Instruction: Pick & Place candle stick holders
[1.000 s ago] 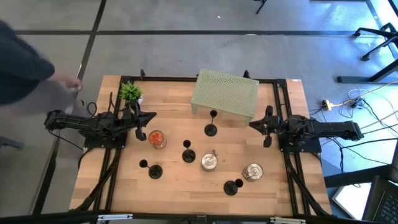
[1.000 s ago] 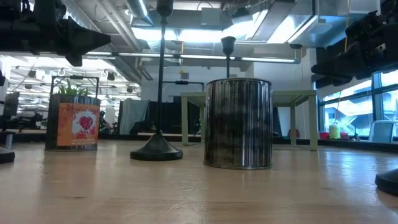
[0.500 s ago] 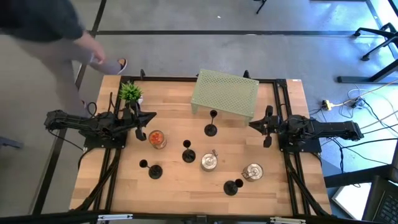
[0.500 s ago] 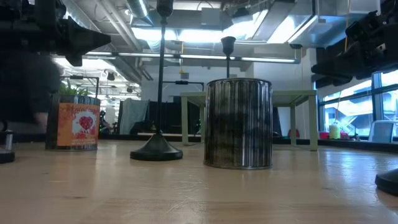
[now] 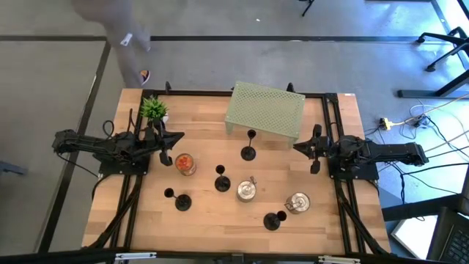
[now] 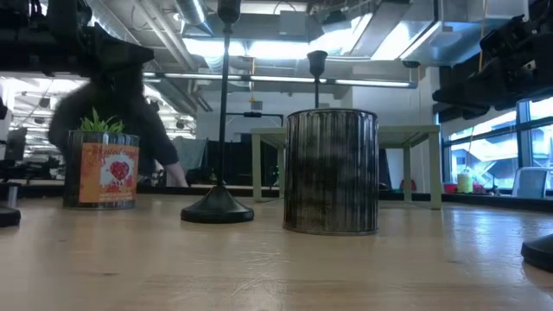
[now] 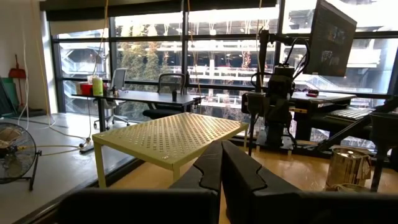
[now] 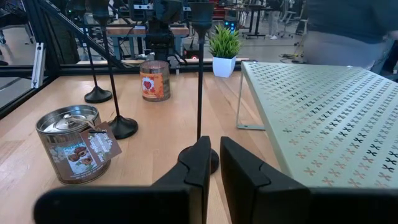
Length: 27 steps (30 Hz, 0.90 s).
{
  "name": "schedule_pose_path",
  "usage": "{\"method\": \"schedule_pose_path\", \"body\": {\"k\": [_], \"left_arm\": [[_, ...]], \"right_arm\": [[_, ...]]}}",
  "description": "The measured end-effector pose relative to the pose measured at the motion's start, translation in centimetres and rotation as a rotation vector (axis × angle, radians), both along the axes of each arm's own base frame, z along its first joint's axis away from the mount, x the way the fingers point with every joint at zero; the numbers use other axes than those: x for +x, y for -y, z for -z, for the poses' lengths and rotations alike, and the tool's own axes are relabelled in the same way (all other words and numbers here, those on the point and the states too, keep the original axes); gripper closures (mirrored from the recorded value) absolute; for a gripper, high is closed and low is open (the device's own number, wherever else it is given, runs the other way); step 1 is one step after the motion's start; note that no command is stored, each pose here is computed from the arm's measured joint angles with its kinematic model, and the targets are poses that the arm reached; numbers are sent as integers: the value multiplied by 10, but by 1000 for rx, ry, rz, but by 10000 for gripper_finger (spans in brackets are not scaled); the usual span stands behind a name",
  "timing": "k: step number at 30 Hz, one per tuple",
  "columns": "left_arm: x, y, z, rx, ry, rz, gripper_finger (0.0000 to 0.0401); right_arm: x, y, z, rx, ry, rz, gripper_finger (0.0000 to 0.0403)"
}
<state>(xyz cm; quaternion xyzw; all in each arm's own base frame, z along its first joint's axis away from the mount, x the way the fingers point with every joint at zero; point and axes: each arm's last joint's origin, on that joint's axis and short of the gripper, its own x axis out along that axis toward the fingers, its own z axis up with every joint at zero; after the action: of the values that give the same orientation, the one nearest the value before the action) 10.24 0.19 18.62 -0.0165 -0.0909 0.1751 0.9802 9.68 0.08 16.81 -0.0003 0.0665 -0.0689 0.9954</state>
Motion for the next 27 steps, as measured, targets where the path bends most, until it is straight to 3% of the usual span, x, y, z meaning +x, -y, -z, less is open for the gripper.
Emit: {"method": "schedule_pose_path", "body": {"k": [19,27], "left_arm": [[0,0,0,0,0,0,399],[0,0,0,0,0,0,399]], "right_arm": [[0,-1,0,10,4,-37,363],[1,-2,-7,11,77,-51,363]]}}
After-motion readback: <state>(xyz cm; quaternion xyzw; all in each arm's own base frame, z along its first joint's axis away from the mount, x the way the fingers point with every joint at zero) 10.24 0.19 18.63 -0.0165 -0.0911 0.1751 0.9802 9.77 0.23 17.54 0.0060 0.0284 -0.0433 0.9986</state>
